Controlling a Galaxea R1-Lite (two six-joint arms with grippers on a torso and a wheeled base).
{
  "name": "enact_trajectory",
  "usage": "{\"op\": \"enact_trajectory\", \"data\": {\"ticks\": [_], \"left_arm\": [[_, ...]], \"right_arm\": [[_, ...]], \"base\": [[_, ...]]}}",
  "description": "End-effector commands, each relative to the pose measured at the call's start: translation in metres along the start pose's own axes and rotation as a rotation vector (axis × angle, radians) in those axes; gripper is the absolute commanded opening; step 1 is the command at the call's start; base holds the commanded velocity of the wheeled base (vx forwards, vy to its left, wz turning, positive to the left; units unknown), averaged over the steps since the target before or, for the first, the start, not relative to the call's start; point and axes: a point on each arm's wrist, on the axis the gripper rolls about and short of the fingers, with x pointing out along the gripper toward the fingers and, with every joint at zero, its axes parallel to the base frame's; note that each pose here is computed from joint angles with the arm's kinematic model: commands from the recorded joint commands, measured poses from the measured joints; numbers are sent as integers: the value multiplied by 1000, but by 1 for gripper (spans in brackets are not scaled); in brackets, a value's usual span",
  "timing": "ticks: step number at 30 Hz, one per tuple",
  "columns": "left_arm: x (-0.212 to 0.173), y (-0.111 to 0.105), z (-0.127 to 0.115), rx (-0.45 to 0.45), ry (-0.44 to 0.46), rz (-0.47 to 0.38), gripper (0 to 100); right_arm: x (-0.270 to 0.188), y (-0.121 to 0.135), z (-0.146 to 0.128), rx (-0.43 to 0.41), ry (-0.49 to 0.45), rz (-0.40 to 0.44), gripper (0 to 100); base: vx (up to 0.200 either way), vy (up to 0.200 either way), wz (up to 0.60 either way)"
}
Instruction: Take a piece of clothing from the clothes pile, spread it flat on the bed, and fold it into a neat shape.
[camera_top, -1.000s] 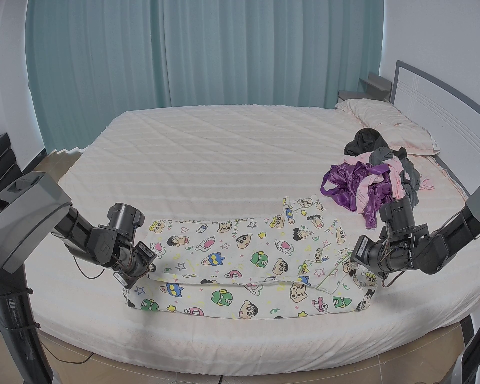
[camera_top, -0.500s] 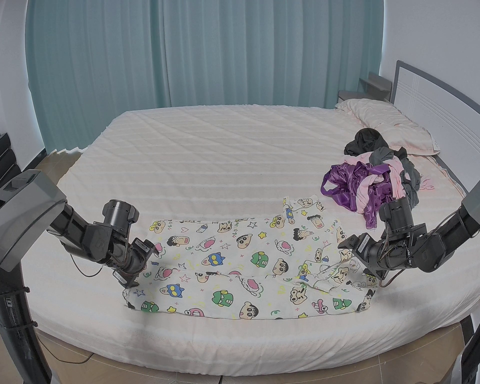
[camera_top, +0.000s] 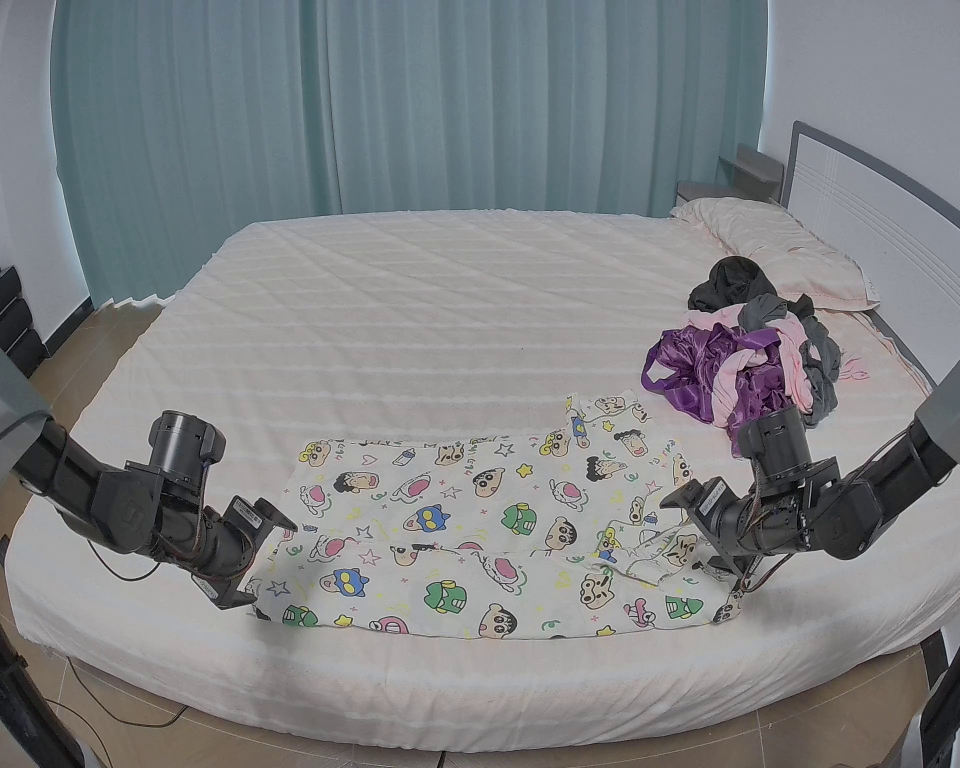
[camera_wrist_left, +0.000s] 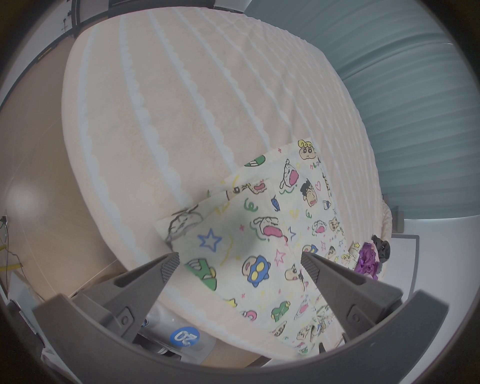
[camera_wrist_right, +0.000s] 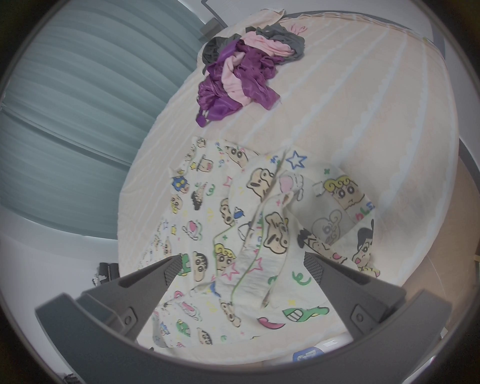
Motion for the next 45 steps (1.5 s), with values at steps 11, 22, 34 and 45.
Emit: {"op": "enact_trajectory", "data": {"ticks": [11, 22, 34, 45], "left_arm": [[-20, 18, -13, 9, -4, -100, 100], [-21, 21, -15, 9, -2, -99, 100], [-30, 20, -15, 14, 15, -137, 100], [-26, 22, -17, 15, 35, -124, 100]], "right_arm": [[44, -3, -1, -33, -42, -87, 100], [60, -3, 0, -84, -56, -114, 0], [44, -7, -2, -143, -91, -151, 0], [-28, 9, -1, -168, -99, -76, 0]], "base": [[0, 0, 0], [0, 0, 0], [0, 0, 0], [0, 0, 0]]}}
